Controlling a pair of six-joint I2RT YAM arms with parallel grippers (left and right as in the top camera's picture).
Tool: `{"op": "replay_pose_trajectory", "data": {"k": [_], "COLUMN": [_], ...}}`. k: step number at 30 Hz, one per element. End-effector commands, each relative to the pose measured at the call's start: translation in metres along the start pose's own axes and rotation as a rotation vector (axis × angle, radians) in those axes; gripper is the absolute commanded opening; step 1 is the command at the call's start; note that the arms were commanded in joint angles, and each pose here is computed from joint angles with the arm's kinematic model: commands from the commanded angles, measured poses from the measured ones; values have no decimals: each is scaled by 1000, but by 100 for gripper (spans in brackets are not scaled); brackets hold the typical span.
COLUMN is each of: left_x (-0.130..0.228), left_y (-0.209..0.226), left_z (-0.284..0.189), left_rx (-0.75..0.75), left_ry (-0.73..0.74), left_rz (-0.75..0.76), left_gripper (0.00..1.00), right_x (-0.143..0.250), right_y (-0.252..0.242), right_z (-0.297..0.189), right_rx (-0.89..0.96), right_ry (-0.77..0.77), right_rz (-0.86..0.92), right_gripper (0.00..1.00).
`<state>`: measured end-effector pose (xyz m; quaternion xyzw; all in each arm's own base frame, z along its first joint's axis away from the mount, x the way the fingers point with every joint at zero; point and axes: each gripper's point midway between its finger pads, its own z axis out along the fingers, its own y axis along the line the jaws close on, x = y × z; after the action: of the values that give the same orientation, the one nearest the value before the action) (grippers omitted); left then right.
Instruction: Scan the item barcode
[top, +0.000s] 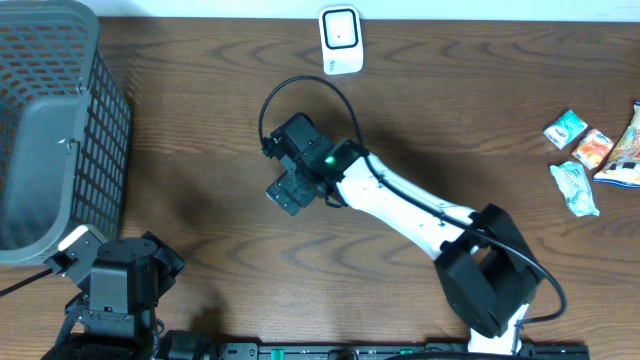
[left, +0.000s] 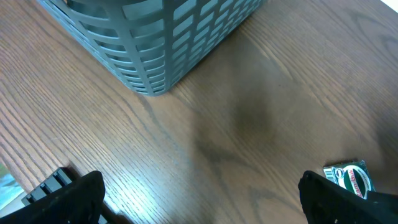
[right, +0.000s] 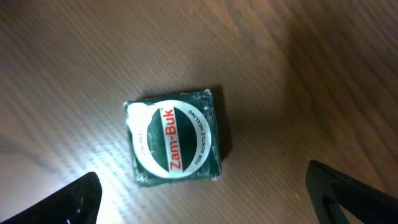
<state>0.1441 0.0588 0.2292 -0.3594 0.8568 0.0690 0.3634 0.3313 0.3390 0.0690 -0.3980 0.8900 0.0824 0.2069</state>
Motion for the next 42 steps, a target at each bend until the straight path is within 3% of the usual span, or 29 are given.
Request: {"op": "replay_pose_trajectory", "data": {"k": [1, 22, 25, 33, 42], "left_x": [-2, -2, -2, -2, -2], "left_y": [3, 3, 3, 3, 3], "left_z": [0, 0, 0, 0, 0], "left_rx": [-15, -15, -15, -15, -15], "left_ry": [-11, -11, -11, -11, -11], "left_rz": [-15, -15, -15, -15, -15], "left_gripper": [98, 98, 98, 98, 98], "right_x": [13, 34, 34, 33, 25], "right_y": [-2, 14, 17, 17, 18], "right_z": [23, 60, 60, 62, 55], "right_rx": [45, -28, -29, -29, -46], "right_ry": [58, 129, 126, 120, 100], "right_rz": [-66, -83, -88, -85, 50], "right_gripper": [99, 99, 95, 68, 67]}}
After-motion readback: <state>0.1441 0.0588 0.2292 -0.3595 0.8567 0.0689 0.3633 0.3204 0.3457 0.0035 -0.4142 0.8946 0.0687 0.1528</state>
